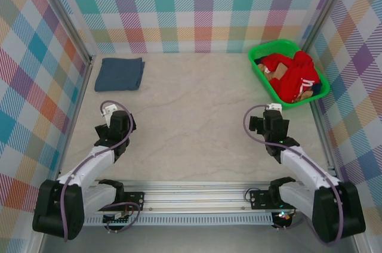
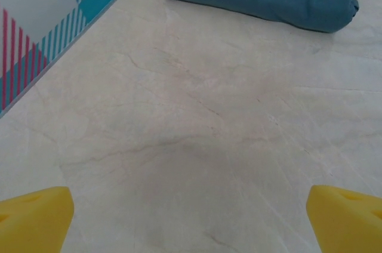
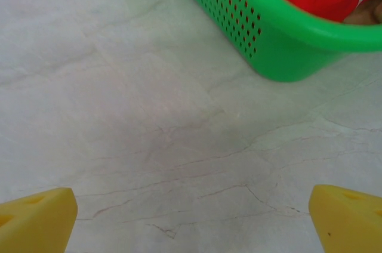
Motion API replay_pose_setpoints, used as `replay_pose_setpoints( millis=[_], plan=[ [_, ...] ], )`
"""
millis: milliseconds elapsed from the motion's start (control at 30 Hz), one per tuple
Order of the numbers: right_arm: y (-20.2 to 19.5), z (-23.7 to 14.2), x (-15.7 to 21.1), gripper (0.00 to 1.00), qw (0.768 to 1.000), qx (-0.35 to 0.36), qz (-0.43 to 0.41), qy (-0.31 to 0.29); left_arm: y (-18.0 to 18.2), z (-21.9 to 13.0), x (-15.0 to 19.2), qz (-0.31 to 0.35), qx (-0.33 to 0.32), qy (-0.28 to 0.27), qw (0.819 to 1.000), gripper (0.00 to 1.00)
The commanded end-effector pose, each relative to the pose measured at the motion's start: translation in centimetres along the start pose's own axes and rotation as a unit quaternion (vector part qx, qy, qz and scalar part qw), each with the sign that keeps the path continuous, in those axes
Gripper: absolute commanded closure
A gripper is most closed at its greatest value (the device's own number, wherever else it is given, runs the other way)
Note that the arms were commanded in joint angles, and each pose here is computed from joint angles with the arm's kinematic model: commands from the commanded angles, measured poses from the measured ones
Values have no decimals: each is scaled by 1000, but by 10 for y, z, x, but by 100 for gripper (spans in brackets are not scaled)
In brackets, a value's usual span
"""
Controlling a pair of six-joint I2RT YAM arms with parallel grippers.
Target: Fold and stack the t-shirts
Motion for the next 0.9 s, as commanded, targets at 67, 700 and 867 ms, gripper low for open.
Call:
replay_pose_setpoints(
  millis=[67, 700, 867],
  plan=[
    [-4, 25, -23, 0, 996, -10, 10, -86, -12, 10, -6, -2, 20, -86, 996, 0],
    [-10, 58, -16, 0, 979, -70, 38, -189, -34, 34, 23, 31, 172, -191, 966, 0],
    [-5, 78, -29, 0, 988, -68, 31, -135, -37, 74, -5, 7, 116, -81, 990, 0]
  ],
)
Point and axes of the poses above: each hand's point on the last joint's axis, 136 mm out from that joint toward the fingers, its own z axis out along the fingers, its own y axis along the line the jaws close on, x = y × z, the point moved 9 cm from there along -z, back along the fingers, and after that the axes turned 2 degrees about z, right-handed, at the moved point
